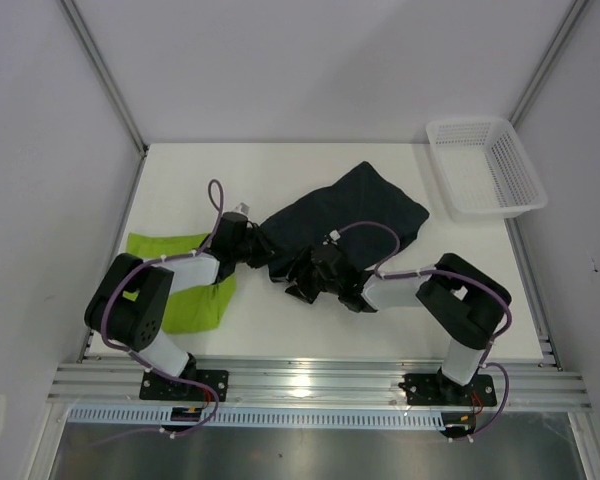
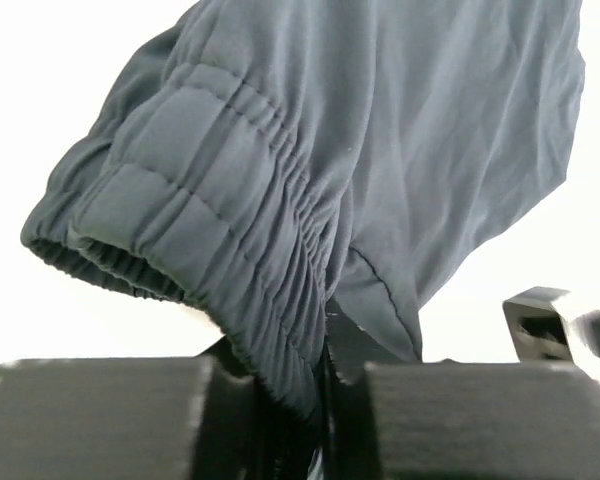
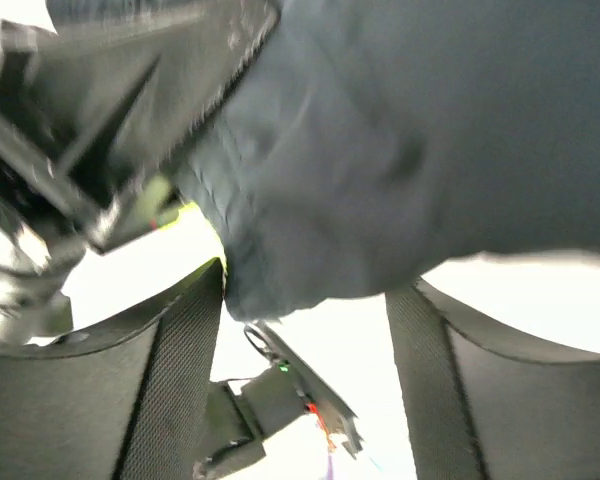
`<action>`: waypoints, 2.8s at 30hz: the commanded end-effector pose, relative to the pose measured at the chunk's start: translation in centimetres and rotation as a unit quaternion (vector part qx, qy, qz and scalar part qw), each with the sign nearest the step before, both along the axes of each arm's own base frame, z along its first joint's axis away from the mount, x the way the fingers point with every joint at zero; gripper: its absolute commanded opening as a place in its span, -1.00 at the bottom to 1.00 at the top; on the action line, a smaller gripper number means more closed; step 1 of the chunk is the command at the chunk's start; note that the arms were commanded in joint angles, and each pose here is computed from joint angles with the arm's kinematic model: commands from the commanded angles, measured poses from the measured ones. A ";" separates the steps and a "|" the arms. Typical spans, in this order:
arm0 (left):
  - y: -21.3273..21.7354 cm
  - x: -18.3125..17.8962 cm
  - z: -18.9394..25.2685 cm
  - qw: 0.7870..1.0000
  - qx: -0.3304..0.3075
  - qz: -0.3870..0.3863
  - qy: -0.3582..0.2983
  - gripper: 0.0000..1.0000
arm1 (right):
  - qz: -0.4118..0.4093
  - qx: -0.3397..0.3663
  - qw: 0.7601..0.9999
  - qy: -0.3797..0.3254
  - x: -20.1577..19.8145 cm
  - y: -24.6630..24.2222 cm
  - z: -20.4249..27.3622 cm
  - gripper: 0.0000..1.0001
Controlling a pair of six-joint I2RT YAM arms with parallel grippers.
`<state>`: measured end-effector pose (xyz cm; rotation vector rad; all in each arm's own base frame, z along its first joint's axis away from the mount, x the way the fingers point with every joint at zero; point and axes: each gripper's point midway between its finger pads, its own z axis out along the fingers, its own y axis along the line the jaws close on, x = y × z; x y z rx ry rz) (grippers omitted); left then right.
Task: Fold and stack the shorts
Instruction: Fold the shorts
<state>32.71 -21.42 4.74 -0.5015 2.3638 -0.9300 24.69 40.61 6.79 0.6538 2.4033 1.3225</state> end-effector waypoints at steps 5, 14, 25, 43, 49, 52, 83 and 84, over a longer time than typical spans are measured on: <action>0.8 2.5 1.7 0.998 0.056 -0.032 -0.013 -1.00 | 0.041 -0.071 0.987 -0.139 1.4 -3.9 5.9 0.34; 4.3 3.6 1.7 0.986 0.159 -0.050 0.020 -1.00 | 0.000 -0.150 0.960 -0.237 7.4 -10.6 8.6 0.12; 6.2 5.6 6.2 0.976 0.208 -0.072 0.004 -1.00 | -0.008 -0.138 0.969 -0.204 14.4 -11.4 2.0 -1.00; 8.1 5.3 12.1 0.934 0.339 -0.105 0.046 -1.00 | 0.108 -0.157 0.972 -0.141 2.2 -0.5 -5.6 -1.00; 7.8 3.7 11.5 0.913 0.385 -0.119 0.058 -1.00 | 0.089 -0.143 0.971 -0.172 3.4 -0.4 -1.6 -1.00; 7.6 3.1 12.0 0.915 0.384 -0.119 0.044 -1.00 | 0.082 -0.138 0.969 -0.190 4.7 -0.6 1.2 -1.00; 5.0 1.4 14.1 0.888 0.435 -0.152 0.004 -0.94 | -0.018 -0.105 0.977 -0.184 21.0 1.4 -2.6 -1.00; 4.1 1.4 14.7 0.884 0.439 -0.158 -0.007 -0.94 | -0.019 -0.103 0.977 -0.183 21.0 1.6 -2.8 -1.00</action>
